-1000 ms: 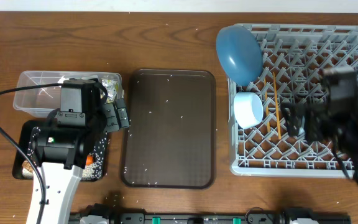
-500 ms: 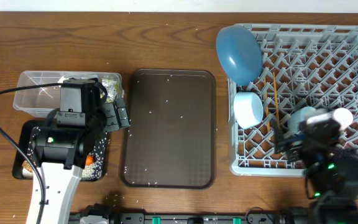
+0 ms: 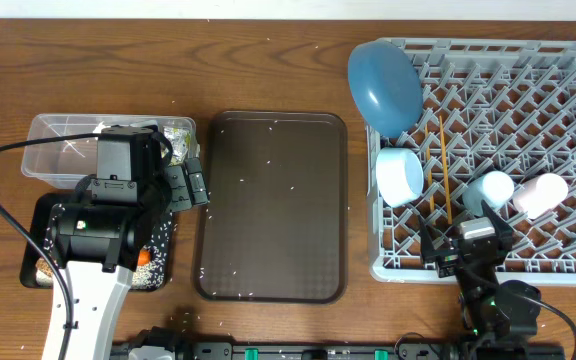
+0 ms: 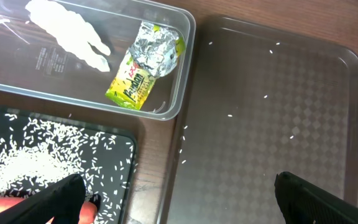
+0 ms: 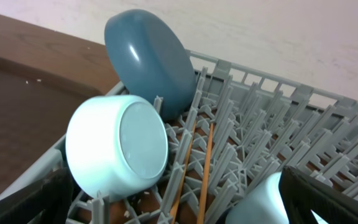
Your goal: Sort waste into correct bins and load items into the dishwasher rack
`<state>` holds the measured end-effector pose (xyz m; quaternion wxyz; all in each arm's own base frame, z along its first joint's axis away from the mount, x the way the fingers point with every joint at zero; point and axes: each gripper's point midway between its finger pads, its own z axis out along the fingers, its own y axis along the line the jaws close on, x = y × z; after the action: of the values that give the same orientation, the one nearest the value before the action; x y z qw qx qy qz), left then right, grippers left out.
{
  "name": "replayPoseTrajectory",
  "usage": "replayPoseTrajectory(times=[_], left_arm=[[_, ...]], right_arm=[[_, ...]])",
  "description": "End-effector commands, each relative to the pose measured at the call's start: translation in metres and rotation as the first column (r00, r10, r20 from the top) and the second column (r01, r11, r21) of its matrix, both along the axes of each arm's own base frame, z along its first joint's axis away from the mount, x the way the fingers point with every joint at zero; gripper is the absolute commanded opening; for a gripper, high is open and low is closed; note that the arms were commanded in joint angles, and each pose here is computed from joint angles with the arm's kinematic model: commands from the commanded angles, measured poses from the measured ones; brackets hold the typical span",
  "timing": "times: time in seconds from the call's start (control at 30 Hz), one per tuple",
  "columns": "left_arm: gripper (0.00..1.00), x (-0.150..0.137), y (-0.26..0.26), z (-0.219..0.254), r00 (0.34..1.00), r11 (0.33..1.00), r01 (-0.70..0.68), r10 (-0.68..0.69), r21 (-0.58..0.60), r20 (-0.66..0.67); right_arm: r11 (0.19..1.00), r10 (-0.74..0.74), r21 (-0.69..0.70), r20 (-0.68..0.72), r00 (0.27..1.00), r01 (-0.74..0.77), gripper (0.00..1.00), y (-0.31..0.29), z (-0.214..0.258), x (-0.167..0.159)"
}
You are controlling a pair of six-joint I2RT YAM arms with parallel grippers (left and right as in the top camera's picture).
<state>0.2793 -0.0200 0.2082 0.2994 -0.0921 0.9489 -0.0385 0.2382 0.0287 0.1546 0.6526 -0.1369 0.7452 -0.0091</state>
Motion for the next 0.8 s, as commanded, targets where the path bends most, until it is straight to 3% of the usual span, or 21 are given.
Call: replayPoseTrajectory(times=[0.0,0.77], left_arm=[[0.98,0.0015,0.0024,0.0067,1.000,1.000,-0.004,0.004,0.008,0.018],[0.98,0.0015,0.0024,0.0067,1.000,1.000,-0.004,0.004,0.008,0.018]], right_arm=[[1.000,0.017,-0.009,0.023,1.000,-0.016,0.99,0.0036,0.0012,0.0005],[1.000,0.026,-0.008,0.068,0.997,-0.026,0.99,0.0054,0.0050,0.0034]])
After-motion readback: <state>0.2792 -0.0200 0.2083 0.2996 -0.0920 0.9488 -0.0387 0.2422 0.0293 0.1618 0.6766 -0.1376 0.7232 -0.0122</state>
